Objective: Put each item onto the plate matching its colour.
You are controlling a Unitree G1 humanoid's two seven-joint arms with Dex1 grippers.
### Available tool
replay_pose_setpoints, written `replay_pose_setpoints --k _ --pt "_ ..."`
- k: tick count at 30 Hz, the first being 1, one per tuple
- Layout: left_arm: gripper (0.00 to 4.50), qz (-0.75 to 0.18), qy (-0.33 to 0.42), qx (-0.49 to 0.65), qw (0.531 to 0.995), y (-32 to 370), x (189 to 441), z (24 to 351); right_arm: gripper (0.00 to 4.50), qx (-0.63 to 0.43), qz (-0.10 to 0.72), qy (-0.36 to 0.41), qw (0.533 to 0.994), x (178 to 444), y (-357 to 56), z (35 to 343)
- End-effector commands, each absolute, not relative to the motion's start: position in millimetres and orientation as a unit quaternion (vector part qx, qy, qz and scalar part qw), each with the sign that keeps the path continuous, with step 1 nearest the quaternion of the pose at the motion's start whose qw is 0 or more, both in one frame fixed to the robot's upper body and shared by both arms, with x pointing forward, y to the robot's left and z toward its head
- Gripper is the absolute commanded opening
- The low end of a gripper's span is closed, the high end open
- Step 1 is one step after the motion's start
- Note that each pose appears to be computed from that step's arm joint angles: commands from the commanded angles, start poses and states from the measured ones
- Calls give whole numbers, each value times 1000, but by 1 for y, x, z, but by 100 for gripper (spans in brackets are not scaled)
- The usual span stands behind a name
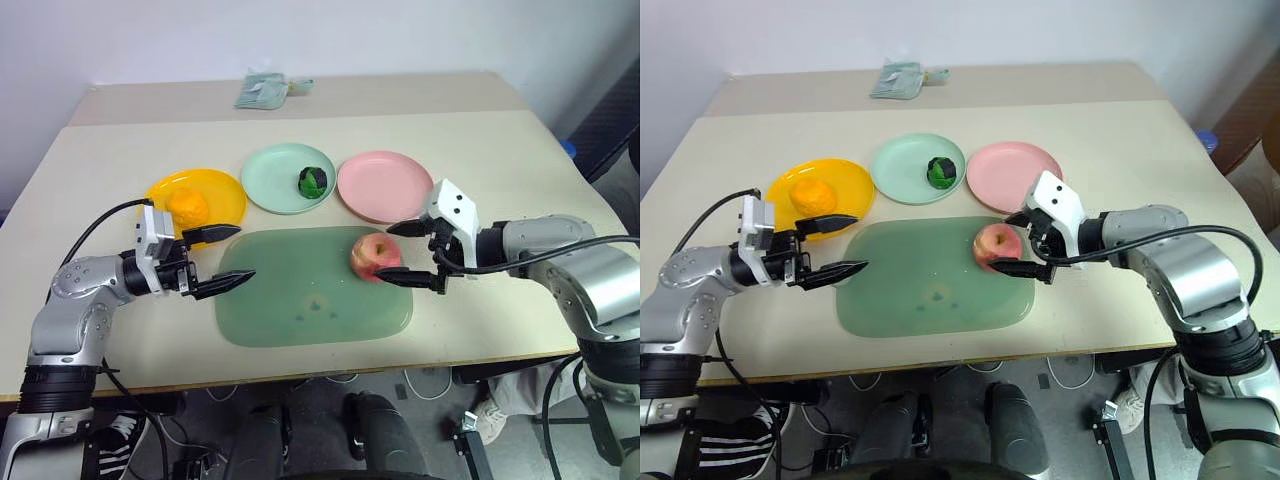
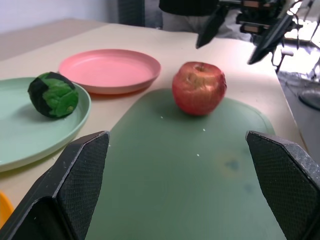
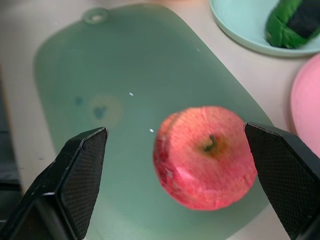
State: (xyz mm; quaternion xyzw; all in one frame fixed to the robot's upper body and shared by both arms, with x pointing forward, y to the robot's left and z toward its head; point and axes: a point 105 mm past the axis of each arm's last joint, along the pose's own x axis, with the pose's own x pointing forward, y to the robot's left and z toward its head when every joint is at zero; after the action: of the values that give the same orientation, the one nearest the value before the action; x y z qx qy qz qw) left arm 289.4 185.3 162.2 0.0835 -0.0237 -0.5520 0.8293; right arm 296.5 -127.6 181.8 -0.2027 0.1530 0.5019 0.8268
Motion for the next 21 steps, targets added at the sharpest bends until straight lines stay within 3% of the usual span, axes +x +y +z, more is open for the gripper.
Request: replay_pose_setpoints --k 1,8,21 --pt "450 -559 -29 92 823 180 286 162 446 -239 483 126 833 301 -130 186" --pt "450 -559 -30 93 824 176 287 169 446 -242 470 112 842 309 -131 183" --pt "450 -548 -35 94 831 175 292 181 446 -219 462 153 846 320 -130 146"
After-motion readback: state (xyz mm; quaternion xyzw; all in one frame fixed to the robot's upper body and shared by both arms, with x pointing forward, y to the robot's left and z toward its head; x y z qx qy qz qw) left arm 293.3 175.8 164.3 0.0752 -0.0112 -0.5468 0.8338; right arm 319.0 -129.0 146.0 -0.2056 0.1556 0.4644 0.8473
